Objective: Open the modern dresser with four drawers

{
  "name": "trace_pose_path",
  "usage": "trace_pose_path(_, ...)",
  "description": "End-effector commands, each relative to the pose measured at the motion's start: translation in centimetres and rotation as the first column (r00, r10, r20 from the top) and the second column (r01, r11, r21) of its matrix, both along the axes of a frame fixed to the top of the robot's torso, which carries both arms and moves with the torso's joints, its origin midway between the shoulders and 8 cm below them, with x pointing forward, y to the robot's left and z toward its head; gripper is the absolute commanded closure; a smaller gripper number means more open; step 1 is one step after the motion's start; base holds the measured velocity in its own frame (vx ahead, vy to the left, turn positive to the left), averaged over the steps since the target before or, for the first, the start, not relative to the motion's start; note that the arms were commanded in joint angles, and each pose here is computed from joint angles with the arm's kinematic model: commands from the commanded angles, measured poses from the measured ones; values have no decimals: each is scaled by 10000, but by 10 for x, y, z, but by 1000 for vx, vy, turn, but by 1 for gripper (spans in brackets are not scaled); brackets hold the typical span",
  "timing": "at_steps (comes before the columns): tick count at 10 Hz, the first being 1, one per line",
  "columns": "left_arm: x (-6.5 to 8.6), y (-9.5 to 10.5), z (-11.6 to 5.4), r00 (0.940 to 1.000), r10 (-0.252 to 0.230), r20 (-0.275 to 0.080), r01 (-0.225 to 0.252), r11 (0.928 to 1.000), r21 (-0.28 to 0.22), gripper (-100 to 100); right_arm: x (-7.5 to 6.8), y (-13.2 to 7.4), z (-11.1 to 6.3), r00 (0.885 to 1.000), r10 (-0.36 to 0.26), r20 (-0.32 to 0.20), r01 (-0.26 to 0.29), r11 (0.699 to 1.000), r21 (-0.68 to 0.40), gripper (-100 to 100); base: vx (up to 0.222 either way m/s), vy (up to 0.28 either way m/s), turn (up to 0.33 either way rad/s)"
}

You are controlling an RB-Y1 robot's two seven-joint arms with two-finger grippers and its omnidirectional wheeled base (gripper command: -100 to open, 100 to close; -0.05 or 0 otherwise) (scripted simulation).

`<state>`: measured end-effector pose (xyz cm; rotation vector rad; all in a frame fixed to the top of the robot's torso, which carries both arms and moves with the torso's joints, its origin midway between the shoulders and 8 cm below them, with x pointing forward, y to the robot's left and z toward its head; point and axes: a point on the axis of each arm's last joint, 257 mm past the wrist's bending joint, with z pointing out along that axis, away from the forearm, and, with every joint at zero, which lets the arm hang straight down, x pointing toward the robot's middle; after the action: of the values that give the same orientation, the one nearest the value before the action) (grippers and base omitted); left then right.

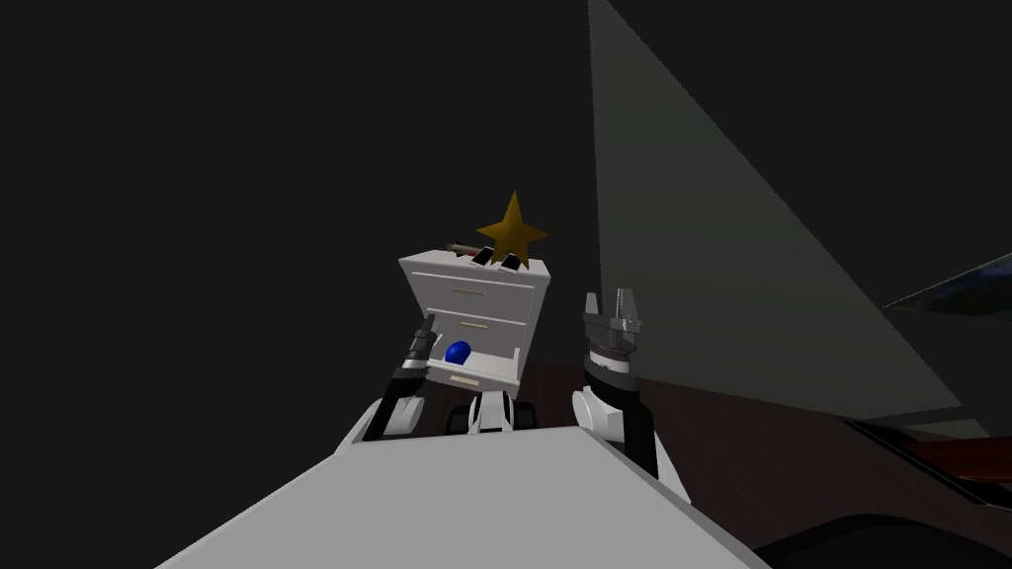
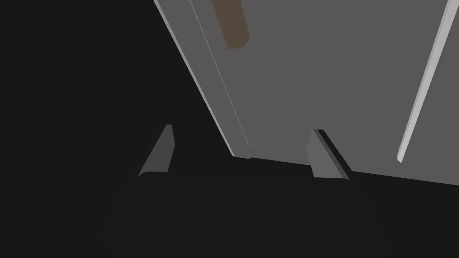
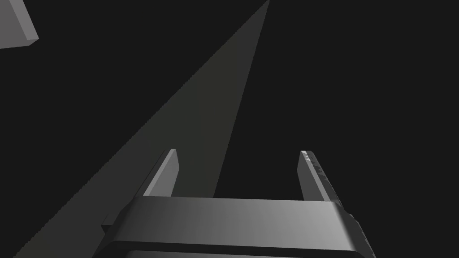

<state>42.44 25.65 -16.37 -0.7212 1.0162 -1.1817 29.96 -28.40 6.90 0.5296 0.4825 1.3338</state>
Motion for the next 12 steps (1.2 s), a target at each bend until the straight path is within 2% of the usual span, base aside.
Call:
trace_pose_path(1, 6, -5, -27, 9985, -40, -539, 40, 10000, -10, -100, 0, 0, 0, 10000, 0, 0, 0, 10000, 0, 0, 51, -6, -34)
trace_pose_path(4, 11, -11, -59, 9930, -123, -1171, 125, 9999, 16, -100, 0, 0, 0, 10000, 0, 0, 0, 10000, 0, 0, 54, -6, -47)
trace_pose_path(5, 11, -11, -62, 9923, -115, -1234, 118, 9999, 16, -100, 0, 0, 0, 10000, 0, 0, 0, 10000, 0, 0, 35, -2, -18)
trace_pose_path(7, 13, -15, -87, 9849, -180, -1723, 192, 9998, 52, -100, 0, 0, 0, 10000, 0, 0, 0, 10000, 0, 0, 36, -1, -45)
trace_pose_path(9, 13, -17, -101, 9795, -212, -2003, 231, 9997, 72, -100, 0, 0, 0, 10000, 0, 0, 0, 10000, 0, 0, 43, -4, -32)
trace_pose_path(12, 13, -25, -136, 9623, -326, -2700, 368, 9993, 105, -100, 0, 0, 0, 10000, 0, 0, 0, 10000, 0, 0, 48, -1, -47)
